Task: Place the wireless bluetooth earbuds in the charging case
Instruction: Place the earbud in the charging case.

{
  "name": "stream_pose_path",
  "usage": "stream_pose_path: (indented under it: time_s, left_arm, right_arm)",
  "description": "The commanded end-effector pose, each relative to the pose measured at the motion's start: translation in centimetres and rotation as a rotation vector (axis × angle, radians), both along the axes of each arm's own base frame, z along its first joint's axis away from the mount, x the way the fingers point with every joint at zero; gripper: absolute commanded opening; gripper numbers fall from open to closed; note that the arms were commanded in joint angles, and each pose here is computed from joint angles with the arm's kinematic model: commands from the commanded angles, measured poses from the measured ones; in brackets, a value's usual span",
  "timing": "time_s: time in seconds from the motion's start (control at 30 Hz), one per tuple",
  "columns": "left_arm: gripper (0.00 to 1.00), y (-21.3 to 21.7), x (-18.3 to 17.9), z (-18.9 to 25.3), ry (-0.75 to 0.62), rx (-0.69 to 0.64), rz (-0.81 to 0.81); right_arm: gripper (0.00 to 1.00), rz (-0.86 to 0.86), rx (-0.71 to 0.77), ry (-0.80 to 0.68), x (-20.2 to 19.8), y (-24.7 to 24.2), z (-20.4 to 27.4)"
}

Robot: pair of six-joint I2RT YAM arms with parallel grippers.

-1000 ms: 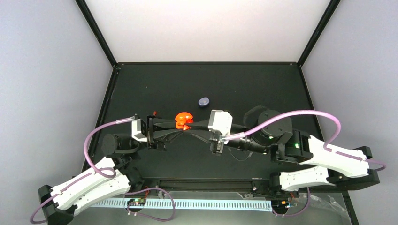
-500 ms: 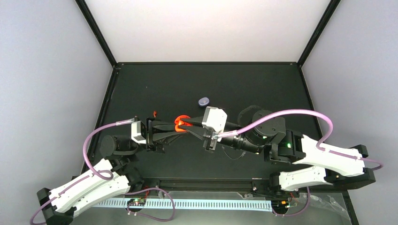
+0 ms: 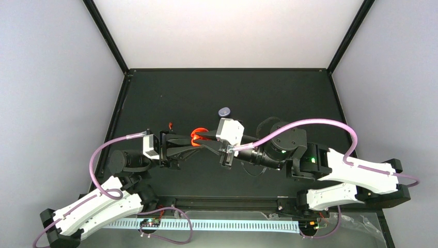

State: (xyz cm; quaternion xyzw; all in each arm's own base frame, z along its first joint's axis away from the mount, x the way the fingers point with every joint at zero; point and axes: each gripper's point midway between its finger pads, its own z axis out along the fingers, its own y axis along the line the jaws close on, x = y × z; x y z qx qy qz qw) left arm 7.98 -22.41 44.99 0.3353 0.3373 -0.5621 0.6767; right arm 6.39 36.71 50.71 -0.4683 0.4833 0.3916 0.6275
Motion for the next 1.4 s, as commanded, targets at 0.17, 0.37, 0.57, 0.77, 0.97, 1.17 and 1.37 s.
stream_pose_path:
  time_s: [0.17, 0.37, 0.57, 0.77, 0.97, 1.17, 1.37]
  left_arm:
    - [0.02, 0.4, -0.4, 0.5, -0.019, -0.015, 0.000]
    - [0.01, 0.5, -0.4, 0.6, -0.019, -0.017, 0.004]
    - [0.01, 0.5, -0.4, 0.7, -0.019, -0.020, 0.005]
    - [0.02, 0.7, -0.5, 0.9, -0.020, -0.028, 0.007]
    - [0.02, 0.8, -0.6, 1.1, -0.021, -0.030, 0.004]
    - [0.02, 0.9, -0.7, 1.2, -0.022, -0.032, 0.003]
    - [0.02, 0.9, -0.8, 1.4, -0.025, -0.032, 0.001]
  right_arm:
    - [0.01, -0.018, 0.019, 0.018, 0.2, -0.4, 0.4]
    - [0.01, -0.018, 0.009, 0.023, 0.2, -0.4, 0.0]
    - [0.01, -0.022, -0.006, 0.029, 0.2, -0.3, -0.4]
    - [0.01, -0.027, -0.020, 0.030, 0.3, -0.3, -0.8]
    - [0.01, -0.030, -0.040, 0.030, 0.4, 0.0, -1.4]
    - [0.01, -0.028, -0.060, 0.030, 0.4, 0.4, -1.8]
    - [0.01, -0.036, -0.085, 0.036, 0.6, 0.8, -2.5]
